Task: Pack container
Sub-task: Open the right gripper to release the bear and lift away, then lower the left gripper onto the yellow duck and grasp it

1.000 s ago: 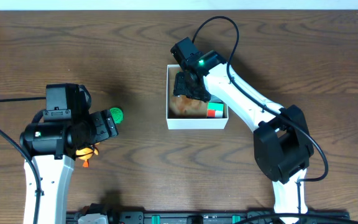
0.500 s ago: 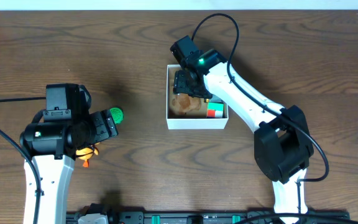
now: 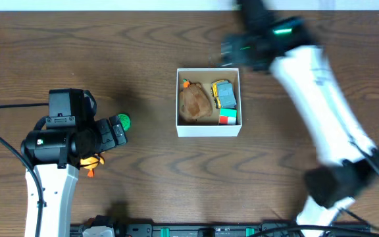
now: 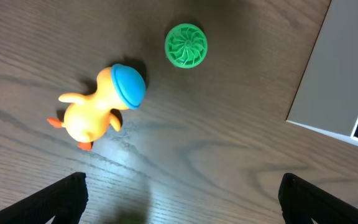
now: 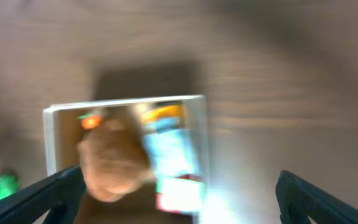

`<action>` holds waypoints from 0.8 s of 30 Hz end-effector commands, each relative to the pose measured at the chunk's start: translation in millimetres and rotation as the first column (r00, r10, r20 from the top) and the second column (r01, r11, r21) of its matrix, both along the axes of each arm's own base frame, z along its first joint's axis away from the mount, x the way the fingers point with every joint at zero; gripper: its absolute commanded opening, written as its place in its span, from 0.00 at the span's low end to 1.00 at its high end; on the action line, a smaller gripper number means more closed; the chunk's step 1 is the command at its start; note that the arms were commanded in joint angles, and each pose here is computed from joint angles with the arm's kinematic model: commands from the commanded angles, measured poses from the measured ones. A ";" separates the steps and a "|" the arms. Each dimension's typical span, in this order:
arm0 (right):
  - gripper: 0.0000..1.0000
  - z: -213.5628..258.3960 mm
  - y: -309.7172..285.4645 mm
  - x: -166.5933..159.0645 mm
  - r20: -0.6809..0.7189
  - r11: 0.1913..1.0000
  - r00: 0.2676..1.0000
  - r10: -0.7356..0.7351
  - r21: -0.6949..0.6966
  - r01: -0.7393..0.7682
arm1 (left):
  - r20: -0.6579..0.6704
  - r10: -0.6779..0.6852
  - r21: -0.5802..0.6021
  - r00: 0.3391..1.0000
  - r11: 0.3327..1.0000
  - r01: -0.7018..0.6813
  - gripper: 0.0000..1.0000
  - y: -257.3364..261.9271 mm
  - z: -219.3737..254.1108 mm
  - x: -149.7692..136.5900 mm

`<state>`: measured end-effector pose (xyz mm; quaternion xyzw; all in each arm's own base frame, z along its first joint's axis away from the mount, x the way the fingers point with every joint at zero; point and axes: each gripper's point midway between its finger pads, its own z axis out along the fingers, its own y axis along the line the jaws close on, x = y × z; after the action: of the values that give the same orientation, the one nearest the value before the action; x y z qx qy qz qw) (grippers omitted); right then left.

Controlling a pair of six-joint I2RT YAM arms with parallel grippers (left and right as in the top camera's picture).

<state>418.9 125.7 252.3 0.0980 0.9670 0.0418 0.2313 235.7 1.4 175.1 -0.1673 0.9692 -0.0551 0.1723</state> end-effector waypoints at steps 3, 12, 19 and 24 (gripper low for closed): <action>0.99 15.9 -106.3 -27.2 -0.066 0.978 0.978 -0.200 -0.070 0.196 | -0.031 0.106 0.045 0.994 0.994 -0.104 0.98 30.7 -1.0 -3.3; 0.99 -20.9 -182.7 -47.1 -0.198 0.942 0.921 -0.336 -0.092 0.324 | -0.140 0.246 0.088 0.959 0.968 -0.236 0.98 86.9 -41.3 14.1; 0.99 -67.8 -188.2 -50.8 -0.265 0.937 0.899 -0.349 -0.105 0.333 | -0.262 0.179 0.086 0.948 0.983 -0.162 0.96 89.0 -88.9 31.7; 0.99 -98.4 -183.5 -53.7 -0.302 0.941 0.892 -0.337 -0.090 0.325 | -0.325 0.113 0.088 0.939 0.992 -0.089 0.94 79.7 -115.1 39.5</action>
<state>368.1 -60.3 169.7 0.2694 0.9572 -0.0367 0.0993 270.1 83.0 64.6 -0.2463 0.9689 0.0061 0.0231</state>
